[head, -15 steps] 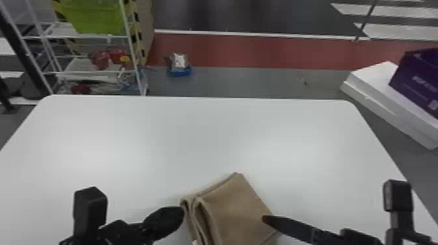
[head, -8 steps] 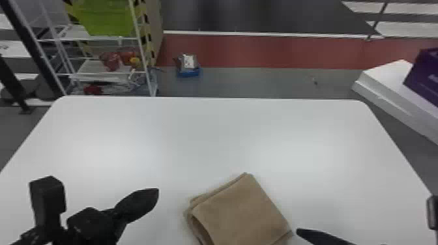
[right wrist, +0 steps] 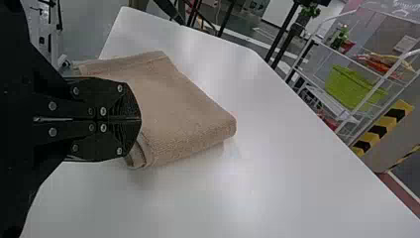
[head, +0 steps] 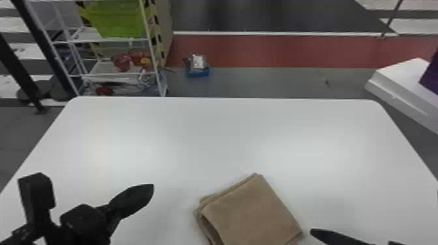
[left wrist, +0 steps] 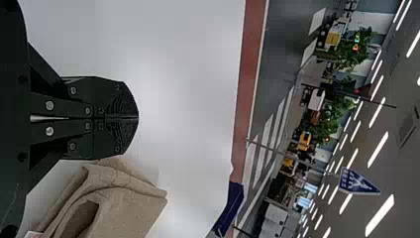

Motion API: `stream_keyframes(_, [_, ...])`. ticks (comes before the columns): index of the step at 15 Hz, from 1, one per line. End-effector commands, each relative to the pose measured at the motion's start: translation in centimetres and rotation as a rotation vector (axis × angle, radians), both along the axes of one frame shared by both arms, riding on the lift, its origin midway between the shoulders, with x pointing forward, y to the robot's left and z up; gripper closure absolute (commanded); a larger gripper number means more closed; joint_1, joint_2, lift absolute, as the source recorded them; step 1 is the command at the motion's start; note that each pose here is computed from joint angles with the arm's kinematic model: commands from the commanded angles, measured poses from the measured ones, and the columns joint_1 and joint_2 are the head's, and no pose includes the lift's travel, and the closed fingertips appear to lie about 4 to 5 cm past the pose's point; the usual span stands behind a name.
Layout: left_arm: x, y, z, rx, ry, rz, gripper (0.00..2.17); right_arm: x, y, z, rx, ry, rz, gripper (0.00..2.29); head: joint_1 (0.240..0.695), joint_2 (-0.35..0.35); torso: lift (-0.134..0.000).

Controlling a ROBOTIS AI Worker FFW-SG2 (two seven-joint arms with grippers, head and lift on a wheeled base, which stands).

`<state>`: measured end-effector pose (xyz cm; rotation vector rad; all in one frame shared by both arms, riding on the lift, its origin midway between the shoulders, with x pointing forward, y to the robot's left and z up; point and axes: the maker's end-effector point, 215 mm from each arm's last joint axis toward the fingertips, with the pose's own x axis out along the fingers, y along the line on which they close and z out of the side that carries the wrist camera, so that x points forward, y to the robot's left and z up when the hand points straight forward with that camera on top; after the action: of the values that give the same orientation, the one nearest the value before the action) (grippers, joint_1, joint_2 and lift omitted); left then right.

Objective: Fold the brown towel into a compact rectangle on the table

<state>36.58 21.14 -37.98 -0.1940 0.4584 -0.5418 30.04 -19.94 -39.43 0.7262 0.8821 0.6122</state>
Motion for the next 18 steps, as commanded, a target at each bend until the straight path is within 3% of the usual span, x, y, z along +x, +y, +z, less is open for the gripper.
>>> stream_keyframes(1, [0.0,0.3,0.0,0.002,0.004,0.006,1.39,-0.6,-0.4,-1.0,-0.021,0.027,-0.003,1.71,0.695,0.021,-0.123])
stream_keyframes(10, [0.7,0.6,0.2,0.002,0.004,0.011,1.39,-1.0,-1.0,-4.4,-0.091,0.105,0.007,1.71,0.695,-0.005,-0.123])
stream_keyframes(14, [0.5,1.1,0.4,-0.002,0.003,0.016,1.39,-0.2,0.3,-5.7,-0.082,0.131,0.025,1.71,0.695,0.021,-0.123])
stream_keyframes(18, [0.3,1.8,0.6,-0.001,0.001,0.025,1.39,0.8,1.8,-6.7,-0.124,0.142,0.051,1.71,0.695,0.056,-0.123])
